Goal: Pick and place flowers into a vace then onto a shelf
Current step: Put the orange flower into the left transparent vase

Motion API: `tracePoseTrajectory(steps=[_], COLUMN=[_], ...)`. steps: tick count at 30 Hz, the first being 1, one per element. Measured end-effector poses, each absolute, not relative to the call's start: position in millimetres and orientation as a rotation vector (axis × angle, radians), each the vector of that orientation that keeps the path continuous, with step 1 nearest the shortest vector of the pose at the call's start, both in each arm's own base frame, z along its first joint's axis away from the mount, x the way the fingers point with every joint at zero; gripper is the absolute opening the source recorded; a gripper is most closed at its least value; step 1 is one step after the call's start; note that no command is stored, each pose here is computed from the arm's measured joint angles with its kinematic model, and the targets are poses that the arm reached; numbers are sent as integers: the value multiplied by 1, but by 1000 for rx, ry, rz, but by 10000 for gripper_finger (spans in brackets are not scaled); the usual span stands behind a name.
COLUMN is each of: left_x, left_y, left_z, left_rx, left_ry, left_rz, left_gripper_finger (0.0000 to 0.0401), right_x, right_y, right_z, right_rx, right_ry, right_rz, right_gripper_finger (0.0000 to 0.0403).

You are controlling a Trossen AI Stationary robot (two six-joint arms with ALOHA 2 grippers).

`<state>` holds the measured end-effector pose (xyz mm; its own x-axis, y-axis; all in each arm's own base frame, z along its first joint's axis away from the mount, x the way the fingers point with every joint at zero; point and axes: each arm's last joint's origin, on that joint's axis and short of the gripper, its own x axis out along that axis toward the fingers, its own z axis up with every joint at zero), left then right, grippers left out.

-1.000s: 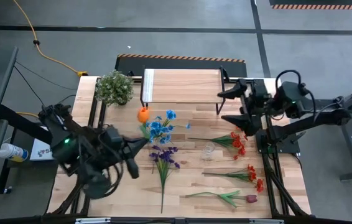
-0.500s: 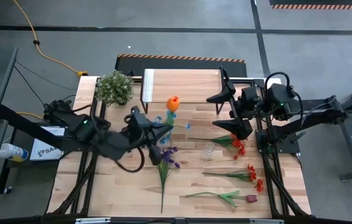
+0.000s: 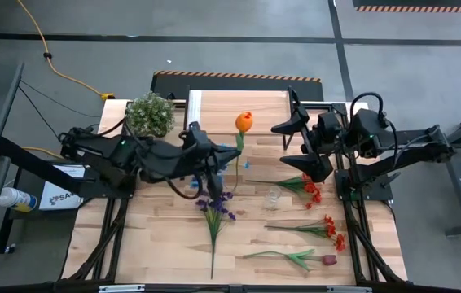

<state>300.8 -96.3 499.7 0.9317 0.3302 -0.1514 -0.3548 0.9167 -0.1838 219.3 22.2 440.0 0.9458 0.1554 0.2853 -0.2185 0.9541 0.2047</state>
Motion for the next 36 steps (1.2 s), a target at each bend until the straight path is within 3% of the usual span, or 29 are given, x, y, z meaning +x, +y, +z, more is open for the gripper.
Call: tracePoseTrajectory(steps=[16, 25, 36], left_x=[311, 276, 250], left_y=[-89, -103, -122], left_z=[496, 519, 548], left_rx=[-163, -109, -67], left_ry=[137, 46, -122], left_rz=[325, 363, 188], left_gripper_finger=[25, 25, 25], right_x=[244, 245, 246], right_y=[11, 10, 10], right_z=[429, 423, 422], right_rx=[255, 229, 191], right_ry=[-250, -189, -185], right_rz=[185, 181, 160], right_gripper_finger=[394, 394, 394])
